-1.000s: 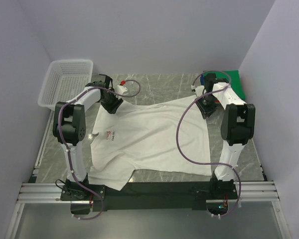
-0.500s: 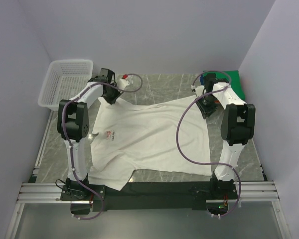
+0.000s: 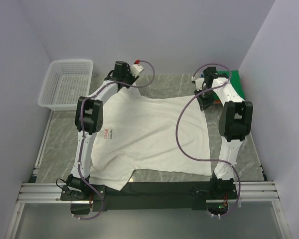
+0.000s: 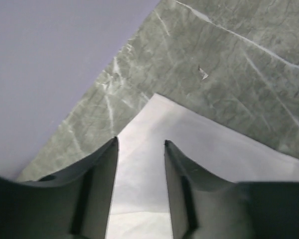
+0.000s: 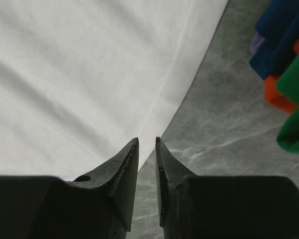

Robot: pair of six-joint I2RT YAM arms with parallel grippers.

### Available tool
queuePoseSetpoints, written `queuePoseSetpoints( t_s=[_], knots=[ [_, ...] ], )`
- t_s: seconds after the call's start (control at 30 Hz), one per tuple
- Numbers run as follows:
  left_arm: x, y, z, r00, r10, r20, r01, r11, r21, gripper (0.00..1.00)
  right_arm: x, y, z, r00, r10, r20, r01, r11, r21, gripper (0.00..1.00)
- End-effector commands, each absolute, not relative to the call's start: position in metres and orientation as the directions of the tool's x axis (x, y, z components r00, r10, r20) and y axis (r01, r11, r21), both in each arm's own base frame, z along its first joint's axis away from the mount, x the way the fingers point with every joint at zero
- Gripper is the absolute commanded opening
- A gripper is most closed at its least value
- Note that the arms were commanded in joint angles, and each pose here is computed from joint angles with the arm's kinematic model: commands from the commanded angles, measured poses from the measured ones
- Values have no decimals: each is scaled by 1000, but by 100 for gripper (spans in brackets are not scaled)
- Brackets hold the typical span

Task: Fold and stack the t-shirts
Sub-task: Flatten the tshirt out

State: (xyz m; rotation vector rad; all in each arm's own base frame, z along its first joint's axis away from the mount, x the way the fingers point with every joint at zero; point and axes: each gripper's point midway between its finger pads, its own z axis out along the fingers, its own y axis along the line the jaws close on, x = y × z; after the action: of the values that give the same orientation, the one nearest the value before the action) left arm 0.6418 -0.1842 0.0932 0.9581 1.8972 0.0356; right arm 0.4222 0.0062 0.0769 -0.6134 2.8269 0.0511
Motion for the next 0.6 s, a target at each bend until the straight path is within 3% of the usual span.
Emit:
queuePoseSetpoints(
  t_s=[0.0, 0.2, 0.57],
  knots=[
    [659, -183, 146, -149, 555, -819, 478, 765, 431, 50, 436, 9, 75, -890, -368, -269, -383, 924, 3, 27],
    [613, -136, 187, -212, 465, -859, 419, 838, 350, 52, 449, 15, 57, -890, -368, -269, -380, 925, -9, 25],
    [509, -77, 83, -569, 422, -706, 499, 859, 112, 39, 480, 12, 27, -900, -365, -237, -351, 931, -97, 19]
  ],
)
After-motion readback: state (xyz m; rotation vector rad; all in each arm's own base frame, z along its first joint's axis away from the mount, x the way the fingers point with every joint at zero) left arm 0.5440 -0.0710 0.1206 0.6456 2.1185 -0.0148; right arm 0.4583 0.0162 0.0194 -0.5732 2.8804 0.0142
